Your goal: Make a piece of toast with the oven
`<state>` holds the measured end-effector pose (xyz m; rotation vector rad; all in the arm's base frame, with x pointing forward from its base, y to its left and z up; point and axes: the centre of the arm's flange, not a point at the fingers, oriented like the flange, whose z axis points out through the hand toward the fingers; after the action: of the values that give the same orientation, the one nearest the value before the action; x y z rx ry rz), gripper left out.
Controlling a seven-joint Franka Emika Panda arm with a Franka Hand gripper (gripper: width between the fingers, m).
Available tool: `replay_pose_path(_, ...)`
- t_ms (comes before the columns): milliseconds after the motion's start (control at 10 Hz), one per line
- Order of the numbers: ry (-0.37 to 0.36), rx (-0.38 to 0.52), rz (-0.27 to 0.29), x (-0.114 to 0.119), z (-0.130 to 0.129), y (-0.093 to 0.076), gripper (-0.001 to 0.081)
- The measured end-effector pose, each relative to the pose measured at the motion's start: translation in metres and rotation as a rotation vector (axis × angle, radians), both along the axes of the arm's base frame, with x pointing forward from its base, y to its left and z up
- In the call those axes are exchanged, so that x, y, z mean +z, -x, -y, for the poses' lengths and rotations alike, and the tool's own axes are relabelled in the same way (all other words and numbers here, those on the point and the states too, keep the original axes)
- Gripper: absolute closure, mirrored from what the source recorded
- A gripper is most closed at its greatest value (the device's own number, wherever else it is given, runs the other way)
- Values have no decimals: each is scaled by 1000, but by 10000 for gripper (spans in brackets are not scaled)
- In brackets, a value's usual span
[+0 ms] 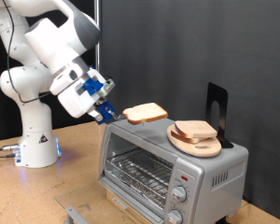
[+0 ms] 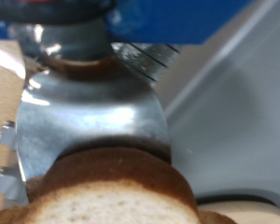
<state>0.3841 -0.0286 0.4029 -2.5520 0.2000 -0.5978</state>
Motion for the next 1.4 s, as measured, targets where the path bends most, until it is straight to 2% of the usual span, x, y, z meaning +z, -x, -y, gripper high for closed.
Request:
replay_pose_path(300, 3, -22, 23, -3, 23, 14, 376)
replay_pose_path(500, -10, -16, 7, -3, 29, 17, 376)
replay_pose_path(800, -10, 12, 12, -7, 33, 19, 376)
replay_pose_path(1100, -8, 10, 12, -23, 64, 29, 376)
replay_pose_path(1400, 13, -35, -32, -48, 96, 35, 376)
